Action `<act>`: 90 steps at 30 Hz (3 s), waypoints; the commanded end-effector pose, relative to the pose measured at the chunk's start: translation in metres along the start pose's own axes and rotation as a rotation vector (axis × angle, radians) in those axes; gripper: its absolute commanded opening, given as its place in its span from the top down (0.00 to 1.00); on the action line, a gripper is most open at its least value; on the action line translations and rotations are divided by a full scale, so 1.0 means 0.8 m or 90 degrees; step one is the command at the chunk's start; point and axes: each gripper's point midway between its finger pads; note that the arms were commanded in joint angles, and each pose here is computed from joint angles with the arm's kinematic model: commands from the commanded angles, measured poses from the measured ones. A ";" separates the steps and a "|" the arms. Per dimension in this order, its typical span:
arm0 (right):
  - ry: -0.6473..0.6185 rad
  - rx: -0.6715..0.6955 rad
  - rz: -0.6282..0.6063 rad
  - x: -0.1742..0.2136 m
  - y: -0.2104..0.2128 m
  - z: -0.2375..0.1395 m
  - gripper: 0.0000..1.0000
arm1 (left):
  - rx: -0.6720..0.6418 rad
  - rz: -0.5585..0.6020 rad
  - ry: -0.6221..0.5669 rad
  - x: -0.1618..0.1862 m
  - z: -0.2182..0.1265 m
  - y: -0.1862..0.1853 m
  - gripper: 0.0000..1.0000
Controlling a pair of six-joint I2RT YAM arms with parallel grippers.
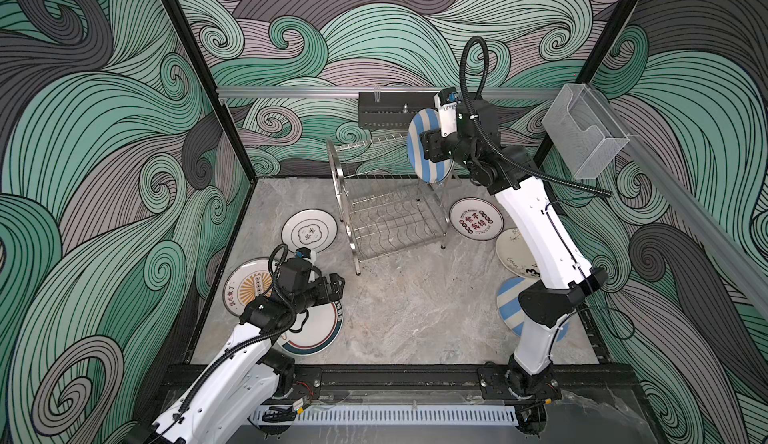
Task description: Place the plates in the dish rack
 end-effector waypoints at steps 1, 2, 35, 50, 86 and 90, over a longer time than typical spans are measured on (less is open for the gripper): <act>-0.026 0.012 0.003 -0.017 -0.010 -0.019 0.28 | -0.002 0.006 -0.003 -0.004 -0.004 -0.002 0.01; -0.035 0.007 0.007 -0.022 -0.011 -0.024 0.28 | -0.002 0.006 -0.003 -0.004 -0.004 -0.002 0.01; 0.004 0.027 0.003 0.003 -0.012 -0.010 0.27 | -0.004 0.006 -0.002 -0.003 -0.003 0.001 0.01; 0.017 -0.006 0.010 0.013 0.002 -0.001 0.27 | -0.008 0.005 0.001 0.000 -0.002 0.003 0.01; 0.060 -0.065 -0.007 0.033 0.037 -0.005 0.34 | -0.002 0.003 0.002 0.002 -0.001 0.003 0.02; 0.064 -0.080 -0.006 0.036 0.042 -0.006 0.29 | -0.003 0.003 0.003 0.002 -0.001 0.003 0.01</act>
Point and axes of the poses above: each gripper's point midway between its finger pads, its own z axis out along the fingers, its own y axis along the line the jaws close on, x = y × z, and after that the axes turned 10 degrees about -z, right-handed
